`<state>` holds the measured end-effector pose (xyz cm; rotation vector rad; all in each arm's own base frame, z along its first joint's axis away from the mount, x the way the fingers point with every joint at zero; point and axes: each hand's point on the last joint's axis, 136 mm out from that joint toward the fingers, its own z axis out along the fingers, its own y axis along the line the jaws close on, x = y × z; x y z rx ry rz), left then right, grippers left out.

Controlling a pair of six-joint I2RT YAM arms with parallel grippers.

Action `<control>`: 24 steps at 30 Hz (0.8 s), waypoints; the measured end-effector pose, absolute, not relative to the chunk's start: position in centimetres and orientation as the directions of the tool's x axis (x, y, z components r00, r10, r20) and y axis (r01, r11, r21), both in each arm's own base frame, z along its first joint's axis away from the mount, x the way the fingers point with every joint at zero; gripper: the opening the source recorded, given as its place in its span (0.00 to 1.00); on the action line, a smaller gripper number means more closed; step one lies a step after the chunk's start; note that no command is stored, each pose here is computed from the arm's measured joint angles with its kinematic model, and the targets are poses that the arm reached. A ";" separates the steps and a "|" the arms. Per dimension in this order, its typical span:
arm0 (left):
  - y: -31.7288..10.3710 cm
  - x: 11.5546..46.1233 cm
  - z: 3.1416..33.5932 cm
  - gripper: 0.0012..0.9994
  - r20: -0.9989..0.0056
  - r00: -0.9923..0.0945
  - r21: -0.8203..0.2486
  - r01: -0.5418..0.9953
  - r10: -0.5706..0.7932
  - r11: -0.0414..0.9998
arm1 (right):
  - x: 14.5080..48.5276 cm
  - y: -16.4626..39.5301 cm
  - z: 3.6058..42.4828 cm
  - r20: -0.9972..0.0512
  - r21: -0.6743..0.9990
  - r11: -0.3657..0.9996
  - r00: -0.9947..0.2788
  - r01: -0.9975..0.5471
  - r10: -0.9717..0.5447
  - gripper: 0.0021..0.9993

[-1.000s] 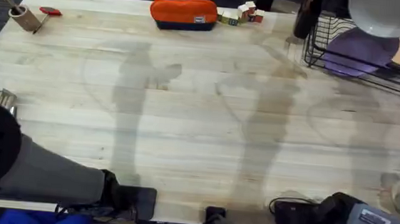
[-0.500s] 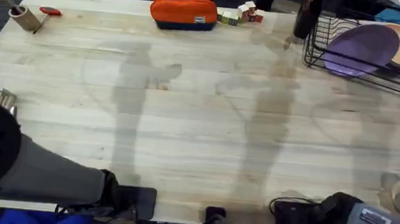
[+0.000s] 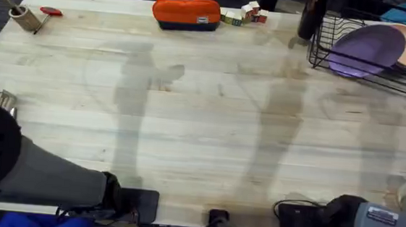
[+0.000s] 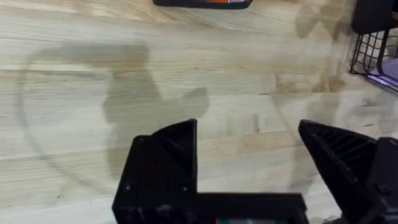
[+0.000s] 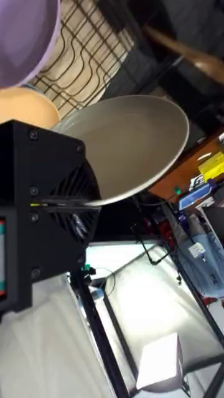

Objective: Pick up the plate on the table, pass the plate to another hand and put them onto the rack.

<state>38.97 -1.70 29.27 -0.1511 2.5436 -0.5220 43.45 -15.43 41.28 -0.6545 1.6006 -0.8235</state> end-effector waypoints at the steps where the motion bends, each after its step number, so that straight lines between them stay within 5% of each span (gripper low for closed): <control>1: -1.7 39.0 29.3 1.00 -0.481 -0.851 -0.395 -0.003 -0.209 0.919 | 43.7 -15.6 41.1 -0.584 -0.807 0.591 -0.183 0.023 -0.791 0.03; 24: -1.7 39.1 29.4 1.00 -0.487 -0.848 -0.394 0.000 -0.209 0.919 | 49.5 -18.5 30.0 -0.379 -0.880 0.431 -0.252 -0.201 -0.891 0.02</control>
